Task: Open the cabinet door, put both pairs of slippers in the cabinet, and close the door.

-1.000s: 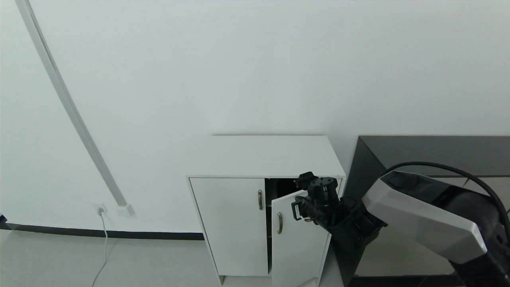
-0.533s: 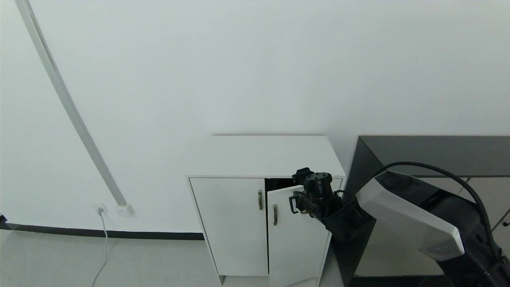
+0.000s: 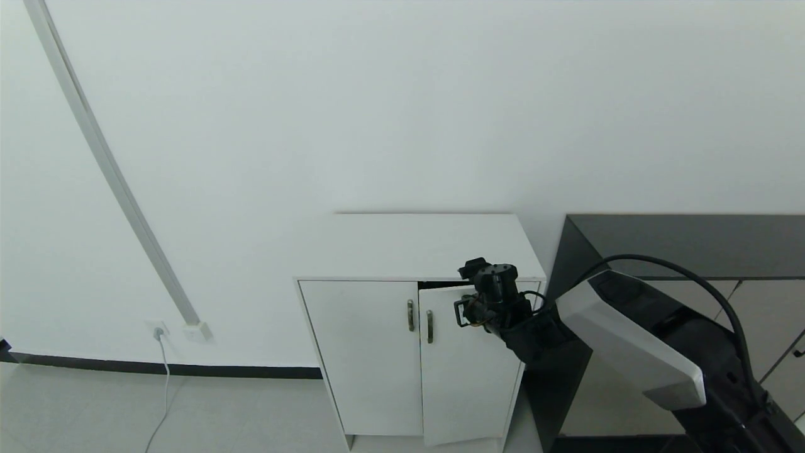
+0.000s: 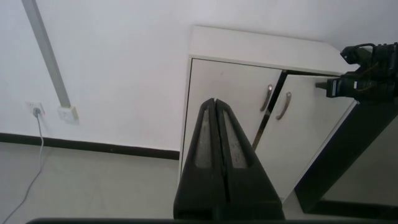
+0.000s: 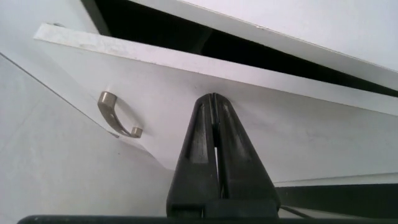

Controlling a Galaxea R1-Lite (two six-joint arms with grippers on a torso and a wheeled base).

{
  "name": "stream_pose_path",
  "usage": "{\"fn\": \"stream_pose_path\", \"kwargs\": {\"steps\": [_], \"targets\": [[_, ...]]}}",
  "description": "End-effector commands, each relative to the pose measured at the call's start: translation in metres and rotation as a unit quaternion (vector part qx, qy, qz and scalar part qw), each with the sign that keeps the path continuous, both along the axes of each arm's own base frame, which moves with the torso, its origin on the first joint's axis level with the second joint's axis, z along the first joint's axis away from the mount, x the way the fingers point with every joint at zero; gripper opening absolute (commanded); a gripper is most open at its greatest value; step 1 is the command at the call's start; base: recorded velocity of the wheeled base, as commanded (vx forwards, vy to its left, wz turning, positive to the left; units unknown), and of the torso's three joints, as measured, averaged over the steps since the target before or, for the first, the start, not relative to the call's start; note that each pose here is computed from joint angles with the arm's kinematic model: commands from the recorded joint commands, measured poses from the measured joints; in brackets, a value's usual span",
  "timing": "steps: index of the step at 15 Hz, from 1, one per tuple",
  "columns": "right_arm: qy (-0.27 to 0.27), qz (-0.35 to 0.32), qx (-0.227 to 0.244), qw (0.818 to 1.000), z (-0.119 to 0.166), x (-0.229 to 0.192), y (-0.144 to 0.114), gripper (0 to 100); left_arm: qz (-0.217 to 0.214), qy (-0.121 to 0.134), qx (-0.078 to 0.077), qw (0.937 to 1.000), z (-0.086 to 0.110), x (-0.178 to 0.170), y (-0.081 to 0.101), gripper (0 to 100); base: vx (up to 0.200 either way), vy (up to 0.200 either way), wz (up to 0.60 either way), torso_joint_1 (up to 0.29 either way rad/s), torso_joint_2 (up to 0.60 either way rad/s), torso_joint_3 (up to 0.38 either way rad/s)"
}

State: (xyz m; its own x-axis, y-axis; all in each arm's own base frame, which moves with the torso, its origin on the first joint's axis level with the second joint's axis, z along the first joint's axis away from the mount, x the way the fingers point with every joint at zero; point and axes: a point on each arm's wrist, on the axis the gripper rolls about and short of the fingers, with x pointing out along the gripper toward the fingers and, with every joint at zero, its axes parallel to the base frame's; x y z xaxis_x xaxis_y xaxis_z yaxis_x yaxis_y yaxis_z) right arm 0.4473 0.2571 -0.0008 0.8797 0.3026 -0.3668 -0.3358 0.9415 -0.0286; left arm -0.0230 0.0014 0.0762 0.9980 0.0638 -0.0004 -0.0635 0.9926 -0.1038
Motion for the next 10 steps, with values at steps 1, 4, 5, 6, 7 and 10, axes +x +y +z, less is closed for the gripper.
{"fn": "stream_pose_path", "kwargs": {"steps": [1,4,5,6,7,10], "targets": [[-0.002,-0.001,0.001,1.0,-0.001,0.005,0.002,0,0.0,0.001,0.0,1.0,0.0,0.0,0.0,0,0.0,0.0,0.0,0.0,0.0,0.0],[-0.003,-0.005,0.002,1.0,0.005,0.012,0.001,0,0.0,0.001,0.0,1.0,0.0,0.0,0.0,0,0.0,0.0,0.0,0.0,0.0,0.0],[-0.003,-0.005,0.002,1.0,0.005,0.013,0.002,0,0.0,0.001,0.0,1.0,0.0,0.0,0.0,0,0.0,0.0,0.0,0.0,0.0,0.0],[-0.004,-0.005,0.003,1.0,0.006,0.015,0.002,0,0.0,0.001,0.0,1.0,0.0,0.0,0.0,0,0.0,0.0,0.0,0.0,0.0,0.0],[-0.003,-0.005,0.002,1.0,0.007,0.015,0.002,0,0.0,0.001,0.0,1.0,0.0,0.0,0.0,0,0.0,0.0,0.0,0.0,0.0,0.0],[-0.012,-0.006,0.007,1.0,0.012,0.019,0.004,0,0.0,0.001,0.0,1.0,0.0,0.0,0.0,0,0.0,0.0,0.0,0.0,0.0,0.0]]}}
